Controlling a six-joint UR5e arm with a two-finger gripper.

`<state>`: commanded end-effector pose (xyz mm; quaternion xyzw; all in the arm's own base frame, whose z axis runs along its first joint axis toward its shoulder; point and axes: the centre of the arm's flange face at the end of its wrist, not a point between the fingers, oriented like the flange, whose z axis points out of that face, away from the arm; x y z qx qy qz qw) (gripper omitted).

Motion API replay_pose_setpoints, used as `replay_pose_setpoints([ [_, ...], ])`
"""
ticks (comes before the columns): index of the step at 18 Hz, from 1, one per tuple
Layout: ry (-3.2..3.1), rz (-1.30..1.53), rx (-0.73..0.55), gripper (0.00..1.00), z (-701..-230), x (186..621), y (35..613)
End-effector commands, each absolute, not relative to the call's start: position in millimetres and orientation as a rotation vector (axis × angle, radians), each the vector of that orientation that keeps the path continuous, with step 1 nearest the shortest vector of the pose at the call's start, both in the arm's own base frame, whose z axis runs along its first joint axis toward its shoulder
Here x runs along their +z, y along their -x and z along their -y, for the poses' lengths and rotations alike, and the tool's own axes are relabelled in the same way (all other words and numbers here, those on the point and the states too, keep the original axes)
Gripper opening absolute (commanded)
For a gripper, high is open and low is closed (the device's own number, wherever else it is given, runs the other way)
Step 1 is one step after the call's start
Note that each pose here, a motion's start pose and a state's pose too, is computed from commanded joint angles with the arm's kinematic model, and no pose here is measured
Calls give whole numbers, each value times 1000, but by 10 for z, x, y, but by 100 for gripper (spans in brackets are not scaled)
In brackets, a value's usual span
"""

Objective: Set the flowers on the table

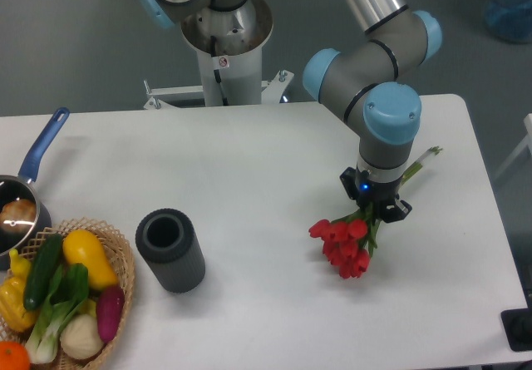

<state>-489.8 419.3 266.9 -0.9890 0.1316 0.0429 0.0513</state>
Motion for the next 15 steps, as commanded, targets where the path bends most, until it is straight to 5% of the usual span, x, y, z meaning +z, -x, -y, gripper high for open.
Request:
replay_pose_setpoints([
  [1,3010,-401,129,100,-4188,2665,4889],
  [15,2975,-477,250,100,-3945,2823,5133],
])
